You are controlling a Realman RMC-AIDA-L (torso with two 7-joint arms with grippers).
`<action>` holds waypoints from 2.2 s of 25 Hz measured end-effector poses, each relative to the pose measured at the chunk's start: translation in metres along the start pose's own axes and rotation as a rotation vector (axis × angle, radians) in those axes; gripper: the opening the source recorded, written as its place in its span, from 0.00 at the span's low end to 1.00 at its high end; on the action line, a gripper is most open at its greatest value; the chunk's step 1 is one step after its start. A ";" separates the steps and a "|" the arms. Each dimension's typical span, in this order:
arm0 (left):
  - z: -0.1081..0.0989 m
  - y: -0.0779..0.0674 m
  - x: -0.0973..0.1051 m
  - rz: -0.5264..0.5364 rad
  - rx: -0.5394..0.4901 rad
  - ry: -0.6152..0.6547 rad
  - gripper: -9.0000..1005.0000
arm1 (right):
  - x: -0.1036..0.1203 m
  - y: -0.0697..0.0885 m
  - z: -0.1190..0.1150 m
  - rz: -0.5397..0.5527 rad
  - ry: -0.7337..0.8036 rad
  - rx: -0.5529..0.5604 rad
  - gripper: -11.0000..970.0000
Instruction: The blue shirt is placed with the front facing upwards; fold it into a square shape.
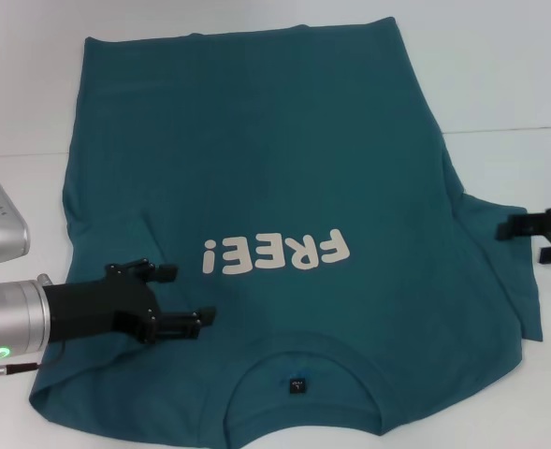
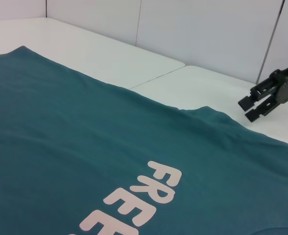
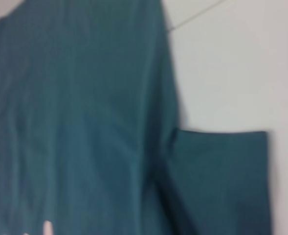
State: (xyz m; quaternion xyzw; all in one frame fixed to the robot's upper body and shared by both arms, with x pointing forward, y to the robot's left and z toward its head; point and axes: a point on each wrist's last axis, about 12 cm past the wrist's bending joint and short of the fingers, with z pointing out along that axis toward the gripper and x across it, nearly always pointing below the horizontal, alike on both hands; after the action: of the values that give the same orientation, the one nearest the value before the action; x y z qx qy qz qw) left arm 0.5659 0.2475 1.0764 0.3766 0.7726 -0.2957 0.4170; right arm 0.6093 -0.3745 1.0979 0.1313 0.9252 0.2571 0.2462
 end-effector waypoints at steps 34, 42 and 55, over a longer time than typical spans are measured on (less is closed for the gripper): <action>0.001 0.000 -0.001 0.000 0.006 0.001 0.93 | 0.013 0.007 0.012 0.057 -0.014 -0.071 0.96; 0.001 0.000 -0.001 0.000 0.006 0.001 0.93 | 0.014 0.004 0.011 0.066 -0.034 -0.085 0.96; 0.002 -0.001 -0.002 0.003 0.009 0.000 0.93 | 0.004 -0.023 -0.016 0.005 -0.005 0.012 0.96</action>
State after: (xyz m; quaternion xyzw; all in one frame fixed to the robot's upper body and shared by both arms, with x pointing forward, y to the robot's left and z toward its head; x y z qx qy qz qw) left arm 0.5667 0.2453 1.0771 0.3794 0.7707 -0.2987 0.4158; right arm 0.5946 -0.3989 1.0958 0.1356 0.9259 0.2517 0.2471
